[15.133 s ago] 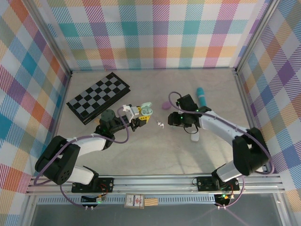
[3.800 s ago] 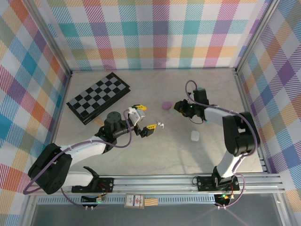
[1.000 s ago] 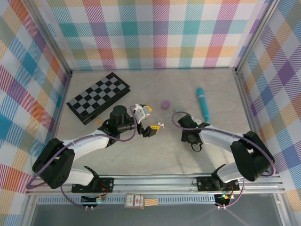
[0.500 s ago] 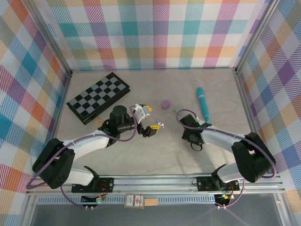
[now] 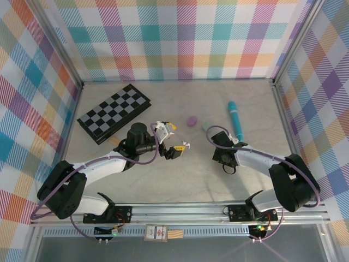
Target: Insert wireless bluetooth earbuds into charging case
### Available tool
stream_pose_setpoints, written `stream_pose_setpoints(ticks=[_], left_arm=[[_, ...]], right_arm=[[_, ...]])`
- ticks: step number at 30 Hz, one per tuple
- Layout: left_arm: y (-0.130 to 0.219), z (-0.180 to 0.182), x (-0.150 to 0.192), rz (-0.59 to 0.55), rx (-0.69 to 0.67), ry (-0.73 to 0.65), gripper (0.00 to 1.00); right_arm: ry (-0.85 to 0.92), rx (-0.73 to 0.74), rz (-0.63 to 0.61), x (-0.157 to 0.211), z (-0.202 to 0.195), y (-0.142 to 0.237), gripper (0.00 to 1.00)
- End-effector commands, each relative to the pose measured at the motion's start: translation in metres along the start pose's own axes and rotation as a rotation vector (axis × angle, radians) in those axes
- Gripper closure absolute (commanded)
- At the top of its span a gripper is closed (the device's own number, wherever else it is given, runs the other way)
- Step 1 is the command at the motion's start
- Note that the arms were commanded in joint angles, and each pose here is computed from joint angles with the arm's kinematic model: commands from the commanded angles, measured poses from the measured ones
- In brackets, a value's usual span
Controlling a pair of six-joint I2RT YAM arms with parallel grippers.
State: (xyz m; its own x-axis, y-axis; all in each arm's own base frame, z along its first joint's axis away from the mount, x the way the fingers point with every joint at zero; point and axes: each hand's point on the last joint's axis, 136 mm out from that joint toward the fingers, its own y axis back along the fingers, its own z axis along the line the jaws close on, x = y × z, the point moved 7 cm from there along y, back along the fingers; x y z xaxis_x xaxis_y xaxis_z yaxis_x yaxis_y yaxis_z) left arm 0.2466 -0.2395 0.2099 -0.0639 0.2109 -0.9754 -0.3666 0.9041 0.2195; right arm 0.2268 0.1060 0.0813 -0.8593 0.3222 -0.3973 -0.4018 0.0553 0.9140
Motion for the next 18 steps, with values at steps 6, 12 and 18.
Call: stream_pose_setpoints(ticks=[6,12,18], left_arm=[[0.003,0.001,-0.009,-0.034,-0.017,-0.011,0.0],[0.01,0.025,-0.008,-0.042,-0.186,0.136,0.0],[0.03,0.059,-0.008,-0.099,-0.176,0.549,0.0]], right_arm=[[0.081,-0.026,0.015,-0.004,0.005,0.007,0.56],[0.299,-0.205,-0.06,-0.021,0.028,0.037,0.58],[0.589,-0.435,-0.167,-0.035,0.065,0.076,0.63]])
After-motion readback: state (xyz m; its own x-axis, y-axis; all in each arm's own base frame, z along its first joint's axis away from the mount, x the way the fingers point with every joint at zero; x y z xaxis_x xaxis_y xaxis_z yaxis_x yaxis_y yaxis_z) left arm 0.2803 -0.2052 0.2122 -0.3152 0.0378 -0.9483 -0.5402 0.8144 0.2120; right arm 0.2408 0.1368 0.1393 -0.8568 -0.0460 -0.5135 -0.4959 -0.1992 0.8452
